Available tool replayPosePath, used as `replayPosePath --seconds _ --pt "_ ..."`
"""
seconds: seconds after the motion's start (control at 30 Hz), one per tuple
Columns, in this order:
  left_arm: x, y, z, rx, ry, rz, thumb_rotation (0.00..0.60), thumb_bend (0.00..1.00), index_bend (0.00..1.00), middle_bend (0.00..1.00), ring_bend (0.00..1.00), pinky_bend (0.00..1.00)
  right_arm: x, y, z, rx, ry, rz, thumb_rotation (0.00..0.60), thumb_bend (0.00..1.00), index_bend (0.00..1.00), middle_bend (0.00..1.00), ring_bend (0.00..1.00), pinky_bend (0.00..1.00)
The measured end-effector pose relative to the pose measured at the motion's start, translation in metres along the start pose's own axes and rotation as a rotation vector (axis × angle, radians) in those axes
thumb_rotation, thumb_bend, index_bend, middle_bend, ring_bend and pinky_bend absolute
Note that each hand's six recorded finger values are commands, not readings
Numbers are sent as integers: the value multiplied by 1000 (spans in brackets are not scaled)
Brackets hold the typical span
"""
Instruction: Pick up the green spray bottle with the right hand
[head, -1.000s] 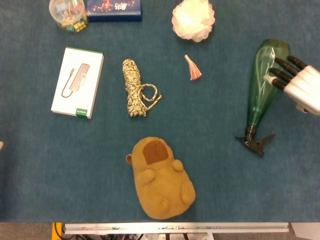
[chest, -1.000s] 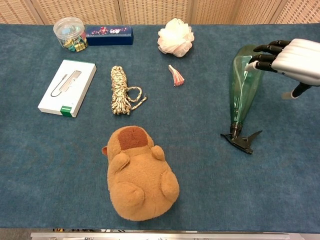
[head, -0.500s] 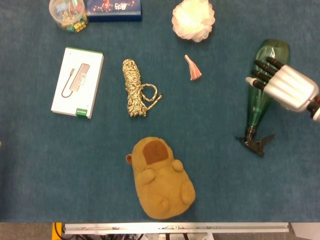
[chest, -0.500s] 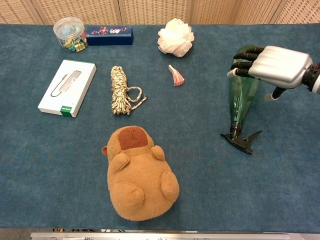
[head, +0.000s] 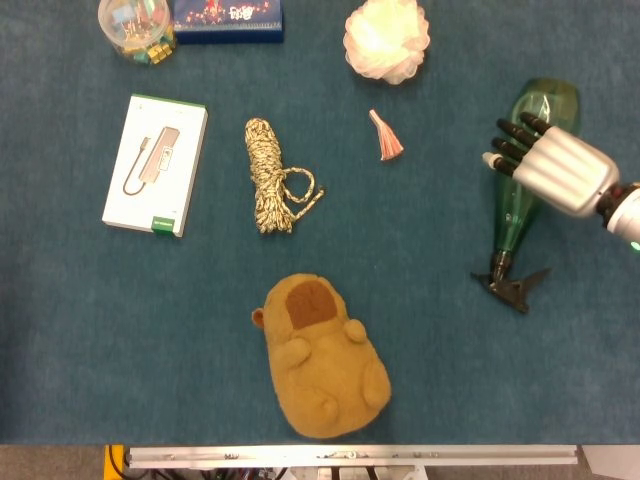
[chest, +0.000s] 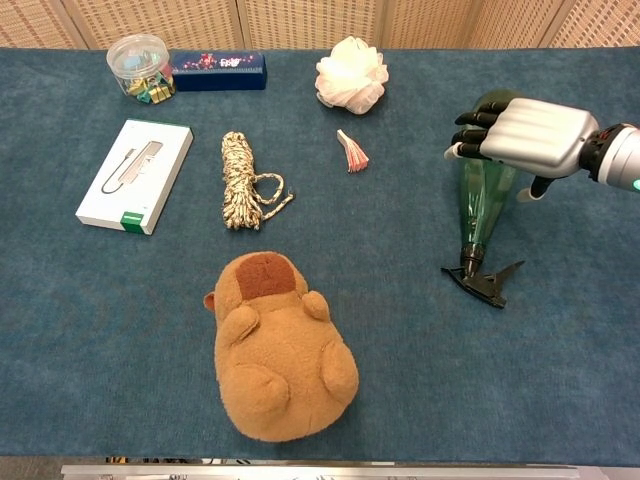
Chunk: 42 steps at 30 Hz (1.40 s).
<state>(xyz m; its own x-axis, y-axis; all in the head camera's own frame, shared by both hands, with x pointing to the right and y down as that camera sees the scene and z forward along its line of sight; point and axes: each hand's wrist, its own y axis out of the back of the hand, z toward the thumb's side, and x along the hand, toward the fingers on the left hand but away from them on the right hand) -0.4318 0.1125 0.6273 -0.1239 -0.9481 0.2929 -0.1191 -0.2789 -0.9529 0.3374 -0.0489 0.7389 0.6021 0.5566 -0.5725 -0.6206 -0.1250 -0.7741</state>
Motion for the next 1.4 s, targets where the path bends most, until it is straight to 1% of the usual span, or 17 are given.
replayPosePath --seconds 0.1,0.2,0.37,0.5,0.8,0.97,1.07,1.17,1.4 --pt "-1 1 0 -1 0 3 600 81 294 386 295 388 -2 0 3 -3 7 3 600 11 205 208 84 163" --pt "-1 1 0 -1 1 3 600 81 294 386 295 388 -4 -1 8 -6 18 6 600 12 216 236 104 162" --pt "-1 2 -1 -6 3 8 600 81 294 386 295 389 -8 -1 15 -8 36 2 600 11 257 280 145 164" --pt "-2 4 -2 -10 4 13 600 82 294 386 295 389 -11 -1 17 -7 39 3 600 11 295 340 202 166" --pt "-3 5 -2 -13 4 14 600 82 294 386 295 389 -15 -4 19 0 39 11 600 11 376 383 246 177" --pt "-3 5 -3 -13 4 14 600 81 294 386 295 389 -16 -5 20 0 38 13 600 11 427 474 341 196" --pt "-3 5 -3 -14 5 16 600 82 294 386 295 389 -15 -6 21 -5 37 9 600 11 456 513 381 211" --pt "-3 5 -3 -13 5 16 600 82 294 386 295 389 -14 -5 20 -12 34 -1 600 11 477 529 398 218" --pt "-4 5 -2 -10 3 16 600 81 294 386 295 389 -10 1 17 -50 14 -35 600 11 486 538 408 222"
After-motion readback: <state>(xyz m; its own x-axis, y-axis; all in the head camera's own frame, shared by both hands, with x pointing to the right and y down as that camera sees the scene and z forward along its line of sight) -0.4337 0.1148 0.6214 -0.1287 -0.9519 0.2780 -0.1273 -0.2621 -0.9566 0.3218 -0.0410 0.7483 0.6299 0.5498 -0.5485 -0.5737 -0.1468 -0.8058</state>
